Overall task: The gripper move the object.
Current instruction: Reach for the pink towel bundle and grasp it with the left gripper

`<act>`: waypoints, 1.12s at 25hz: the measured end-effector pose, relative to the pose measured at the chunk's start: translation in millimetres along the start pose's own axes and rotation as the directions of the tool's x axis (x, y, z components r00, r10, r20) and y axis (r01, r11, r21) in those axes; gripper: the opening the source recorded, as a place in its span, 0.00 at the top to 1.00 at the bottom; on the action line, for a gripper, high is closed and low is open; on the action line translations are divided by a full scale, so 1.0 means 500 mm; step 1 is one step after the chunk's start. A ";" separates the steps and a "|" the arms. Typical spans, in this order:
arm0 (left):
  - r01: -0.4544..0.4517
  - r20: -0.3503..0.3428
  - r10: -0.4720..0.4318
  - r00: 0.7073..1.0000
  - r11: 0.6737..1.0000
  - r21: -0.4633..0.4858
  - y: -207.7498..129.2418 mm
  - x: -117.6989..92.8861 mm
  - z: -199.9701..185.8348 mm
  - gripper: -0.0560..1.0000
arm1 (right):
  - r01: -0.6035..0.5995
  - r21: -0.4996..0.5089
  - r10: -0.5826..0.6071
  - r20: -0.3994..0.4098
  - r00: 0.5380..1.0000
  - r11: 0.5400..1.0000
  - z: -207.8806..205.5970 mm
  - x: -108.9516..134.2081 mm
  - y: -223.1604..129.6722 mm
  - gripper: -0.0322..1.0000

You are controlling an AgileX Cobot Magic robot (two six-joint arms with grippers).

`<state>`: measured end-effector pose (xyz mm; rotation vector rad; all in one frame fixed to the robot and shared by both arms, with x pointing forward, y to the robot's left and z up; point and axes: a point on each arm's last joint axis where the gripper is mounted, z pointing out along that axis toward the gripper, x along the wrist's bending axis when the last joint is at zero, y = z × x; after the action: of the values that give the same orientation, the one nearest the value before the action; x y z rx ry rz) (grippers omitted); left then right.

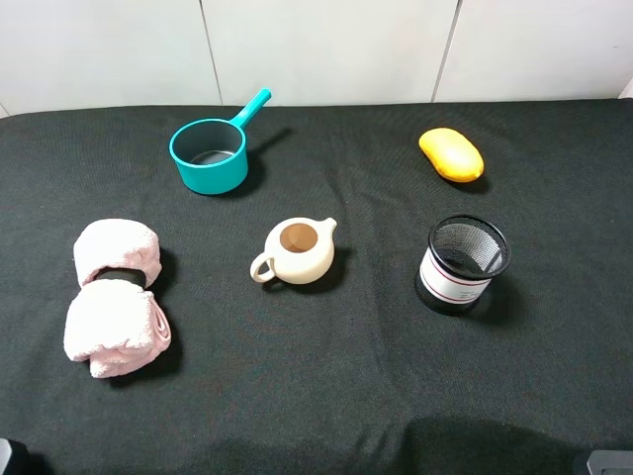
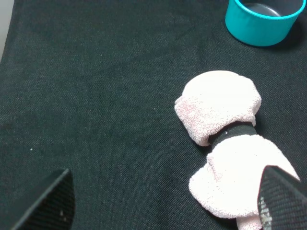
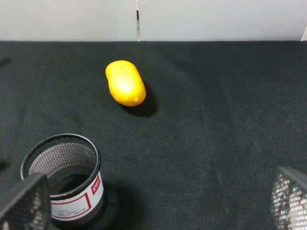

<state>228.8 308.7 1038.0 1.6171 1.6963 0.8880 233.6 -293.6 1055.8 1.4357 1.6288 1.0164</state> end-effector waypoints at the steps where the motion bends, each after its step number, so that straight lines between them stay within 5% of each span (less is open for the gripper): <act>1: 0.000 0.000 0.000 1.000 1.000 0.000 0.000 0.000 0.000 0.23 | 0.000 0.000 0.000 0.000 1.000 1.000 0.000 0.000 0.000 0.30; 28: 0.000 0.000 0.000 1.000 1.000 0.000 0.000 0.000 0.000 0.23 | 0.000 0.000 0.000 0.000 1.000 1.000 0.000 0.000 0.000 0.30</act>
<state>228.8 308.7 1038.0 1.6171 1.6963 0.8880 233.6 -293.6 1055.8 1.4357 1.6288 1.0164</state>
